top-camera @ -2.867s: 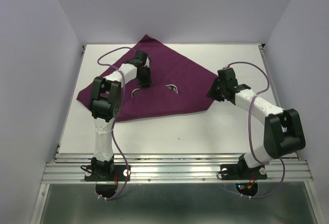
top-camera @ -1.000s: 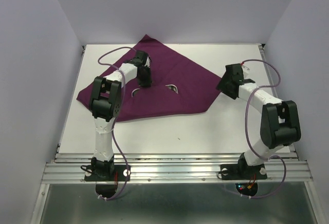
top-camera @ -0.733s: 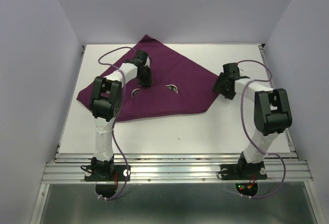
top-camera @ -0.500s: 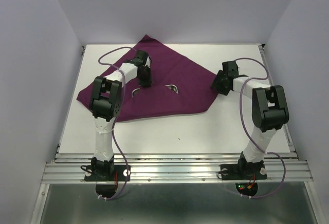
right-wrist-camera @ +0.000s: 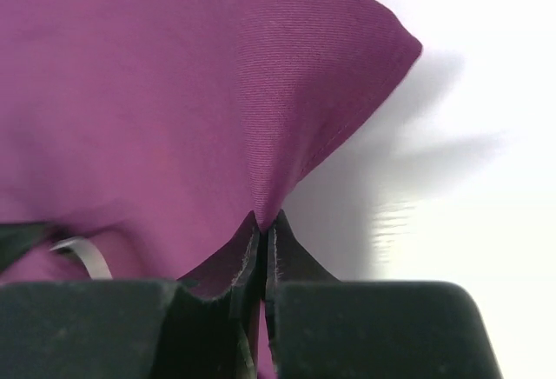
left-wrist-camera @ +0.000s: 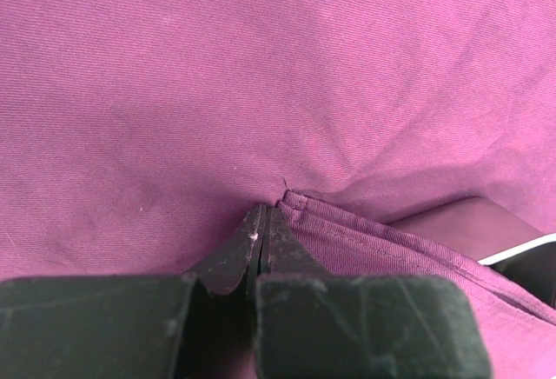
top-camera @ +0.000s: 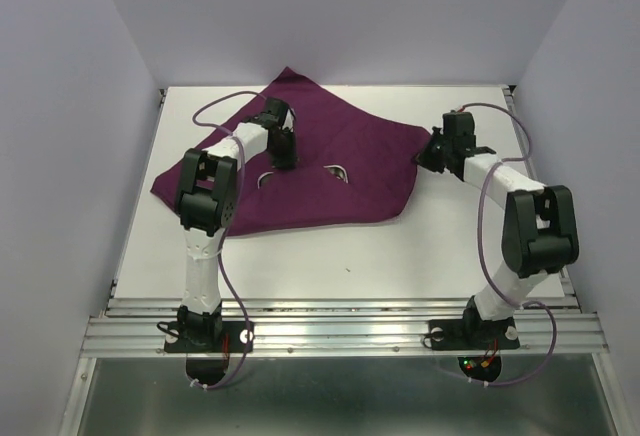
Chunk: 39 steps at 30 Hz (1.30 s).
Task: Prepare the surgical pack
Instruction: Pack the surgical kit at the center of the board.
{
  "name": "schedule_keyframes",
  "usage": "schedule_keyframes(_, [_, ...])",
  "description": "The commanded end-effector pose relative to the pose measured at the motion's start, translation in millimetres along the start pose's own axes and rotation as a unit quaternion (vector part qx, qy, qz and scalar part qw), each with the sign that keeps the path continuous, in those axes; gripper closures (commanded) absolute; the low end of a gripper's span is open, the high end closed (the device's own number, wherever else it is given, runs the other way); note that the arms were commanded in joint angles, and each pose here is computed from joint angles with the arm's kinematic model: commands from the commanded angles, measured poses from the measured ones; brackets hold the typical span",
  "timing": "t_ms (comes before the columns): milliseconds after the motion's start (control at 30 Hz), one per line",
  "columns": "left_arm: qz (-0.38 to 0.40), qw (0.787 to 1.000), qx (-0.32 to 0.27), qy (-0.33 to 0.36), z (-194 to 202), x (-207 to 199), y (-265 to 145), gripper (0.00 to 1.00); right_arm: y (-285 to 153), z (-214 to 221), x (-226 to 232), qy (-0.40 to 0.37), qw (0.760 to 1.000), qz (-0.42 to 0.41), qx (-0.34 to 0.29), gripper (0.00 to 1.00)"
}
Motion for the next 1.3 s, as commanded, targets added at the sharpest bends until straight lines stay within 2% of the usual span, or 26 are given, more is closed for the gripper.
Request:
schedule_keyframes(0, [0.015,0.998,0.058,0.012,33.7,-14.6,21.0,1.0,-47.1,-39.0,30.8,-0.001,0.995,-0.041,-0.087,0.99])
schedule_keyframes(167, [0.026,0.997,0.067,0.024,44.4,-32.7,27.3,1.0,-77.1,-46.6,46.8,-0.012,0.992,-0.072,-0.1,0.99])
schedule_keyframes(333, [0.04,0.996,0.073,0.029,52.4,-48.4,31.5,1.0,-110.6,-53.0,84.6,-0.023,0.986,-0.124,-0.11,0.99])
schedule_keyframes(567, [0.056,0.995,0.075,0.044,56.9,-74.3,31.7,1.0,-125.8,-10.8,152.8,-0.06,0.98,-0.166,-0.093,0.99])
schedule_keyframes(800, [0.058,0.994,0.078,0.047,62.0,-78.2,31.1,1.0,-108.8,46.0,207.7,-0.071,0.979,-0.181,-0.059,0.99])
schedule_keyframes(900, [0.06,0.994,0.08,0.047,64.0,-77.7,31.4,1.0,-104.7,50.5,221.0,-0.07,0.978,-0.186,-0.057,0.99])
schedule_keyframes(1067, [0.068,0.993,0.083,0.044,67.5,-78.9,33.8,1.0,-88.4,75.7,232.0,-0.079,0.98,-0.181,-0.032,0.99])
schedule_keyframes(1267, [0.067,0.993,0.084,0.047,68.7,-77.9,33.6,1.0,-76.9,83.6,227.7,-0.083,0.983,-0.164,-0.028,0.99])
Point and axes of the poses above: each gripper's point midway between its finger pads, its own y axis out along the fingers, its own x axis along the line the jaws close on, z = x × y, the point moved 2 cm from there along -y, back along the fingers, and after that the axes turned 4 degrees about y, right-handed, at the moved point
